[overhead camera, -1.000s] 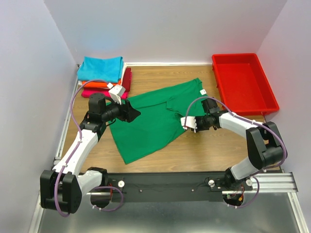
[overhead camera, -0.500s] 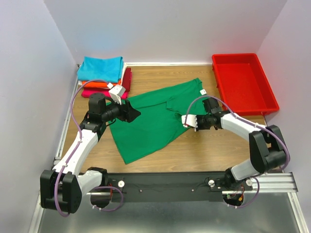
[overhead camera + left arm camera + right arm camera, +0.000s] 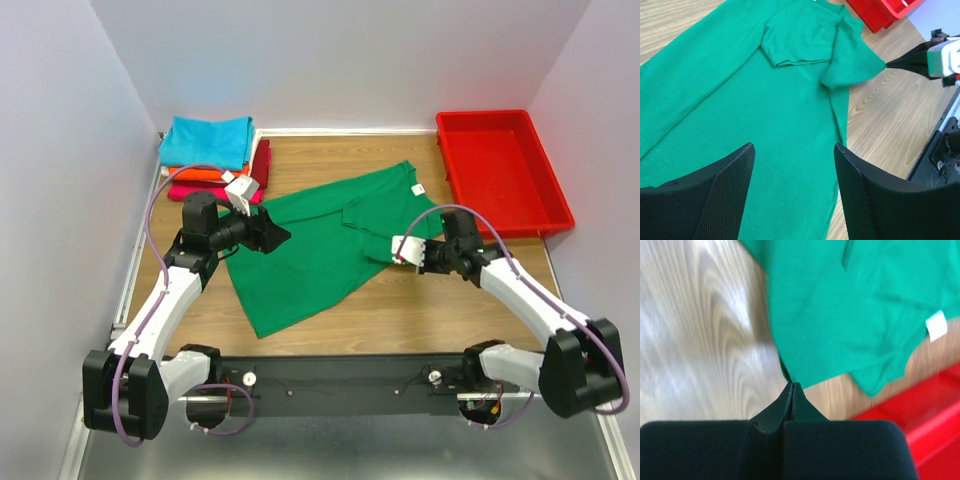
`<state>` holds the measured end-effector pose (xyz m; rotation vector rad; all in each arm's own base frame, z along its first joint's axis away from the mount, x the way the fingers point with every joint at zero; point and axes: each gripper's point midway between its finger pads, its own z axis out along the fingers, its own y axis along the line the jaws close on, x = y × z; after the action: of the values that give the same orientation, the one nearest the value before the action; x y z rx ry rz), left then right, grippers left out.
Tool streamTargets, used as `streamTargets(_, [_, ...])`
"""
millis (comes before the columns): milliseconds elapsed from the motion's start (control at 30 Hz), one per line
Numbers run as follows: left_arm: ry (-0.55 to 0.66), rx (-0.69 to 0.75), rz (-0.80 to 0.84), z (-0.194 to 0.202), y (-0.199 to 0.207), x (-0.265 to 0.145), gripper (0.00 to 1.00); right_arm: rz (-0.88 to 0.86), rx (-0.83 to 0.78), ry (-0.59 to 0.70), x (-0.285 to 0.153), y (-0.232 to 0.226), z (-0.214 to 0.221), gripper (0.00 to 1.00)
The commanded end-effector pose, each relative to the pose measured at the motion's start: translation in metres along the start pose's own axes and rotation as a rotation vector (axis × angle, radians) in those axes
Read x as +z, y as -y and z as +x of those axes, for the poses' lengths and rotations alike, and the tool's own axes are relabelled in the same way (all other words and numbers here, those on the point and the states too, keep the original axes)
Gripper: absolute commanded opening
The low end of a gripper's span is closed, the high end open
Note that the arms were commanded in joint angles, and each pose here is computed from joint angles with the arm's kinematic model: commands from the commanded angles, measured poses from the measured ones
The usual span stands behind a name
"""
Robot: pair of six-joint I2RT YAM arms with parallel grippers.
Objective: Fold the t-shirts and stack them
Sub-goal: Fold the tshirt
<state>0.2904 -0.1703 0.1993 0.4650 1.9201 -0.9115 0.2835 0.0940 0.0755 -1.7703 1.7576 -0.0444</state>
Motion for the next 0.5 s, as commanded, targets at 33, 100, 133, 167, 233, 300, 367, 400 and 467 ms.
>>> streamTargets(33, [0.025,0.042,0.074,-0.007,0.015,-0.004,0.72,0.013,0.08,-0.085,-0.029,-0.02,0.022,0.01])
streamTargets(100, [0.032,0.044,0.083,-0.009,0.019,-0.005,0.72,0.014,0.09,-0.117,-0.037,-0.026,0.03,0.01])
streamTargets(133, [0.034,0.045,0.086,-0.01,0.02,-0.006,0.72,0.025,0.089,-0.124,-0.042,-0.028,0.032,0.01])
streamTargets(167, [0.036,0.044,0.091,-0.011,0.022,-0.006,0.72,0.01,0.096,-0.141,-0.045,-0.034,0.036,0.01])
streamTargets(233, [0.043,0.045,0.102,-0.014,0.026,-0.008,0.72,0.013,0.105,-0.169,-0.049,-0.039,0.044,0.01])
streamTargets(300, [0.048,0.051,0.118,-0.016,0.032,-0.009,0.72,0.013,0.112,-0.183,-0.051,-0.045,0.05,0.01])
streamTargets(367, [0.041,0.052,0.133,-0.017,0.039,-0.008,0.72,0.006,0.11,-0.191,-0.051,-0.052,0.054,0.01])
streamTargets(400, [0.039,0.052,0.135,-0.017,0.04,-0.008,0.72,0.002,0.112,-0.192,-0.051,-0.054,0.055,0.01])
streamTargets(467, [0.027,0.048,0.135,-0.017,0.044,-0.008,0.72,0.0,0.108,-0.205,-0.051,-0.056,0.059,0.01])
